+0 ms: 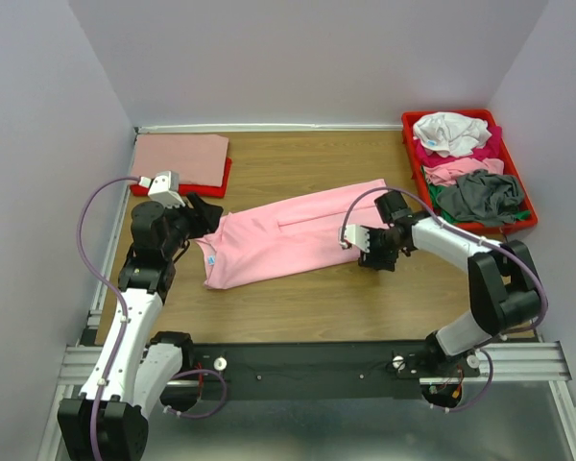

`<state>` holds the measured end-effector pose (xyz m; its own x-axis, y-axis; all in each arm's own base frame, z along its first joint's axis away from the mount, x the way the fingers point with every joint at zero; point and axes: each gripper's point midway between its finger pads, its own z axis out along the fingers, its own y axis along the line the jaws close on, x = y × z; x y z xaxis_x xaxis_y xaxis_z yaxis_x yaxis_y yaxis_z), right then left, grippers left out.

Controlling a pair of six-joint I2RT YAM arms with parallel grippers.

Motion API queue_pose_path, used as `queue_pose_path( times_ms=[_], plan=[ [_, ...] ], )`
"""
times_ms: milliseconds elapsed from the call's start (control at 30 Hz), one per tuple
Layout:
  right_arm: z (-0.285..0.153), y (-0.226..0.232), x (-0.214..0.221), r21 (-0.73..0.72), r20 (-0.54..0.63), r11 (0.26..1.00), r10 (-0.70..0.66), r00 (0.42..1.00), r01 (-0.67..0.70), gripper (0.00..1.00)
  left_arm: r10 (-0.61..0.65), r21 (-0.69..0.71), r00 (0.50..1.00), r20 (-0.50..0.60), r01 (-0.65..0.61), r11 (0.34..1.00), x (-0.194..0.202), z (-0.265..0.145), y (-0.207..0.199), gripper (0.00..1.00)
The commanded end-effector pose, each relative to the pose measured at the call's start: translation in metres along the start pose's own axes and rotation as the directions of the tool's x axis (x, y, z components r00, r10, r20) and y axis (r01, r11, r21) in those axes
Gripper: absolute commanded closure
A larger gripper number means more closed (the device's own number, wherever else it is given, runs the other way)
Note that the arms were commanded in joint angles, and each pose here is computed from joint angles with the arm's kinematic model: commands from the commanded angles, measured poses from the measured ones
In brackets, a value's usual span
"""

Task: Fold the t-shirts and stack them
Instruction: Fold the tshirt

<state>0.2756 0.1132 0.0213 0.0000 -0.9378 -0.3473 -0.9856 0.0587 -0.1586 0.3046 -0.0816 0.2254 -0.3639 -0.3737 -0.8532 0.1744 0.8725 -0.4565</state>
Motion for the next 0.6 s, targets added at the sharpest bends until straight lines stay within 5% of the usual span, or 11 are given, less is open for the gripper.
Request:
queue_pose_path(
  times_ms=[0,267,300,333,567],
  plan=[
    [0.003,-0.028,-0.005,0.086,0.006,0.996,0.017,1.000,-0.017,0.35,0.029,0.010,1.000,0.010,-0.029,1.000,-0.005,-0.005,-0.003,0.36],
    [0.018,-0.021,0.013,0.067,-0.056,0.997,0.045,0.997,-0.041,0.58,0.035,0.028,0.999,0.012,-0.036,0.999,-0.003,-0.005,-0.004,0.36],
    [0.019,-0.021,0.013,0.065,-0.058,0.997,0.054,0.997,-0.050,0.72,0.036,0.029,0.999,0.012,-0.036,0.999,-0.003,-0.005,-0.005,0.36],
    [0.019,-0.019,0.014,0.062,-0.061,0.996,0.069,0.996,-0.065,0.98,0.037,0.029,0.999,0.012,-0.038,0.999,-0.002,-0.006,-0.005,0.36],
    [0.002,0.003,0.022,0.048,-0.084,0.999,0.031,0.996,-0.027,1.00,0.042,0.036,0.999,0.016,-0.043,0.998,-0.003,-0.006,-0.005,0.36]
  ],
)
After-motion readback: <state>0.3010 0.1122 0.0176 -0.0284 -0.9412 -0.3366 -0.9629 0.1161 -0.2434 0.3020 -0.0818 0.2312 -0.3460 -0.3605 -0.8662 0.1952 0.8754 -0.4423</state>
